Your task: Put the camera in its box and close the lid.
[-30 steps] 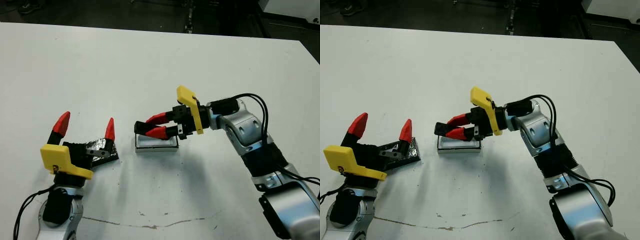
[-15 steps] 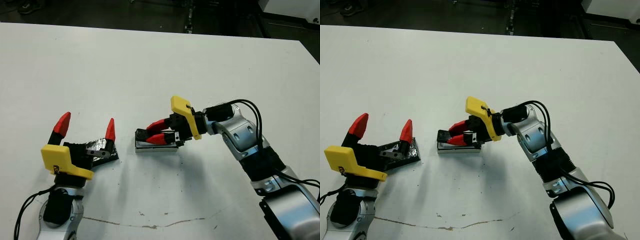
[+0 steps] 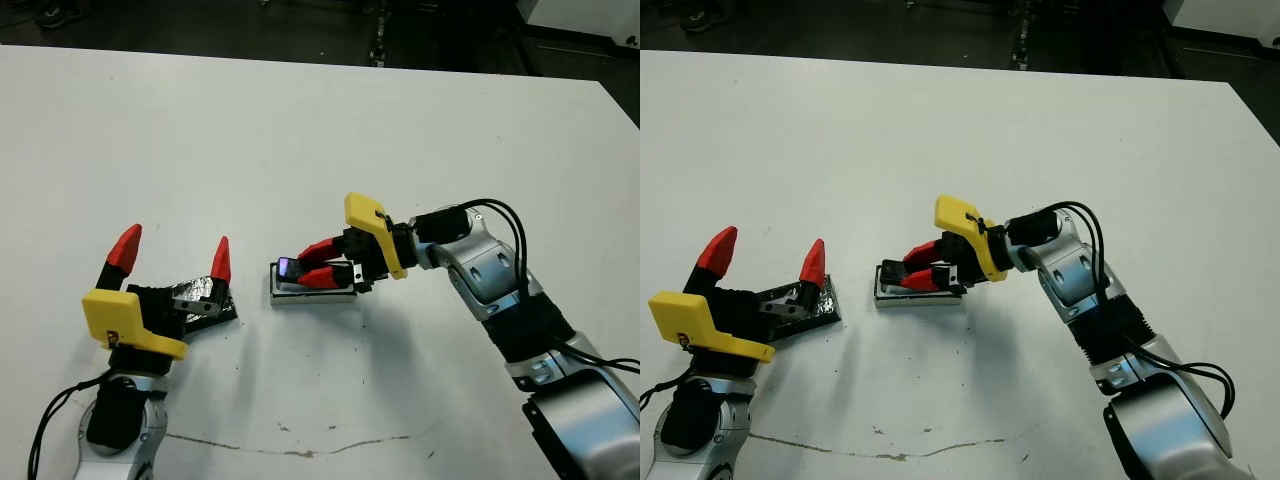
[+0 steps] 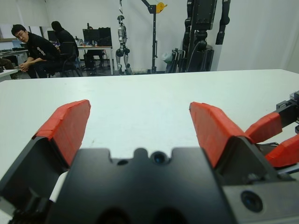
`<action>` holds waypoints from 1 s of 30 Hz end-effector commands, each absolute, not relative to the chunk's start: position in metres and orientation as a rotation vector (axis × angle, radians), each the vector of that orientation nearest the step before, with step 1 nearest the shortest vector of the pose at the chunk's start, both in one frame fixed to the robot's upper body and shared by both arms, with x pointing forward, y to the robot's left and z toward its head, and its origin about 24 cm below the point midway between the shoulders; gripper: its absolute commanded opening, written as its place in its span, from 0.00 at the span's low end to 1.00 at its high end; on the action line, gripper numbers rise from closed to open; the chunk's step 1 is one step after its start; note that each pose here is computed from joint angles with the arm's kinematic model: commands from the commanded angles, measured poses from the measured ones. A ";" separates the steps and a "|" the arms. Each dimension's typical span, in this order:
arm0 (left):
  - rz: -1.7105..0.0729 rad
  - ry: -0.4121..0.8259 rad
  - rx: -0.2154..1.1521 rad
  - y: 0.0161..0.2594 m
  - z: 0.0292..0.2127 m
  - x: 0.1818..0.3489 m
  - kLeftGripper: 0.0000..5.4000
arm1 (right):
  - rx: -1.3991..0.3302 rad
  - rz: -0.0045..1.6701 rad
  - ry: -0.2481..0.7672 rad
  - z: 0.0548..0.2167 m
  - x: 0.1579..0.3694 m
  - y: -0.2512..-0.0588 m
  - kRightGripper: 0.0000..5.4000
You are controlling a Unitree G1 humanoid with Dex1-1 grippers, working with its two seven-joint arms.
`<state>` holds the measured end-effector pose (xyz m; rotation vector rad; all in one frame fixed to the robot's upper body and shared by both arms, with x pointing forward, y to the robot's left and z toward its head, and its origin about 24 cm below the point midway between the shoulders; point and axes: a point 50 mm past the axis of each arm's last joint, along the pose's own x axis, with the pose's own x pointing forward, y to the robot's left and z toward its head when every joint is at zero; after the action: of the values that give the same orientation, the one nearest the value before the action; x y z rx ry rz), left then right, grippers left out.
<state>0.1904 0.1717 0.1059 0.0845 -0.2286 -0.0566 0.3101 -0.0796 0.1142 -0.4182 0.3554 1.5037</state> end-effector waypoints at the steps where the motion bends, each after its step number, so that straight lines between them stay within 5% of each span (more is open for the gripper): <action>1: -0.045 -0.208 0.102 0.173 0.103 0.189 1.00 | -0.402 1.487 0.413 0.112 0.311 -0.093 0.31; 25: -0.045 -0.225 0.090 0.172 0.105 0.190 1.00 | -0.405 1.455 0.596 0.085 0.306 -0.108 0.31; 30: -0.045 -0.221 0.091 0.172 0.105 0.190 1.00 | -0.435 1.481 0.572 0.087 0.307 -0.106 0.45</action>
<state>0.1908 0.1712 0.1065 0.0831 -0.2328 -0.0504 0.3106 -0.0900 0.1062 -0.4268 0.4562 1.5165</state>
